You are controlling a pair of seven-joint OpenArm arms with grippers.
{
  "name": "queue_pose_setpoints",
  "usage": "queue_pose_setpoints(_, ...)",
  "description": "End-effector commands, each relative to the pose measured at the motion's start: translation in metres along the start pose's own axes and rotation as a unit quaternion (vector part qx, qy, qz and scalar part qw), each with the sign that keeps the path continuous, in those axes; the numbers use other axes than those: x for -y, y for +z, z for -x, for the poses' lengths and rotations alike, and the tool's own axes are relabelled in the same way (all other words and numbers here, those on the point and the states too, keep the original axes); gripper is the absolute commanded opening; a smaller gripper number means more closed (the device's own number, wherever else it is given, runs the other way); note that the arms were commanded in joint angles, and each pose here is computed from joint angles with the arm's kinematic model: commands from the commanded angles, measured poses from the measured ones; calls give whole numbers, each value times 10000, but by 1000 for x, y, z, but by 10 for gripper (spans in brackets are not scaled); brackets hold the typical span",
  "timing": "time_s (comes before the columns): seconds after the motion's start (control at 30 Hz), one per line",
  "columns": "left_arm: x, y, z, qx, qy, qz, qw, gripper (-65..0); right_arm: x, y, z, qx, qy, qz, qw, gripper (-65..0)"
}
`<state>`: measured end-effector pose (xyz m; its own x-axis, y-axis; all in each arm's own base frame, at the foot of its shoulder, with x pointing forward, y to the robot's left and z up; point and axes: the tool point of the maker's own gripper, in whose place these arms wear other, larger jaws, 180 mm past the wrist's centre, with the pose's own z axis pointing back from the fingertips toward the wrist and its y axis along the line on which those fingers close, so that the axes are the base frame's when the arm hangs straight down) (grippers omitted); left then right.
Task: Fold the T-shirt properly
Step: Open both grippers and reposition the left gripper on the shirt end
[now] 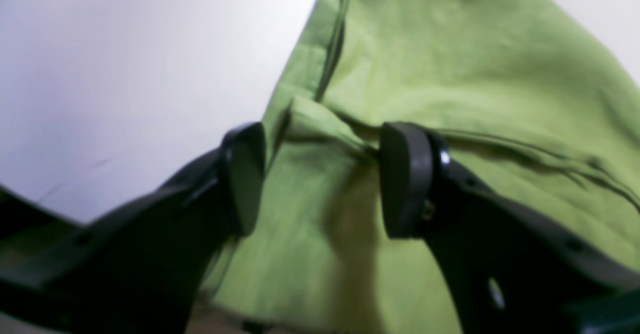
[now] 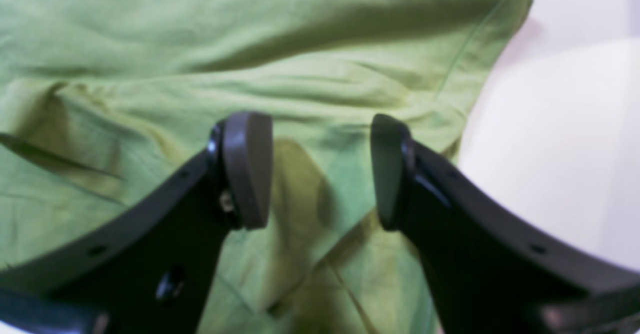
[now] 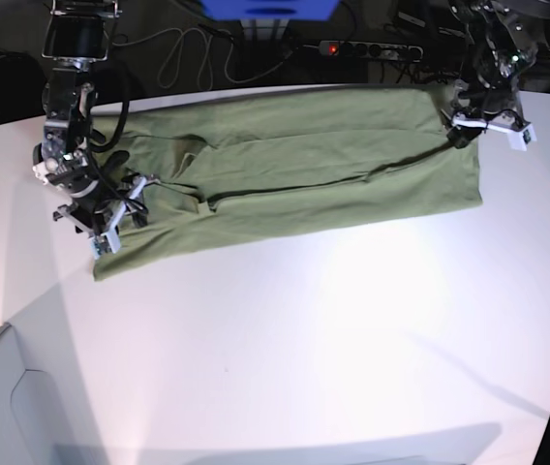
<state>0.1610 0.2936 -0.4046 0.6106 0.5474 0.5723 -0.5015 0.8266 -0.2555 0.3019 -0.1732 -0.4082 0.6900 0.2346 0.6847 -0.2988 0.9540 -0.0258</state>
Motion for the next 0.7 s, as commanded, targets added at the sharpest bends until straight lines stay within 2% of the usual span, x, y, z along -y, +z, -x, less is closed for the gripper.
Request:
queue_pose_setpoints(0.0,2,1,-7,73,-7,46,10000,-301,4,4,-18,271,76,22,9996,-351)
queue_pose_setpoints(0.67,-11,2,-16,211,135,-94,9996,-301,9,5,-17,253,121,59,9996,-351)
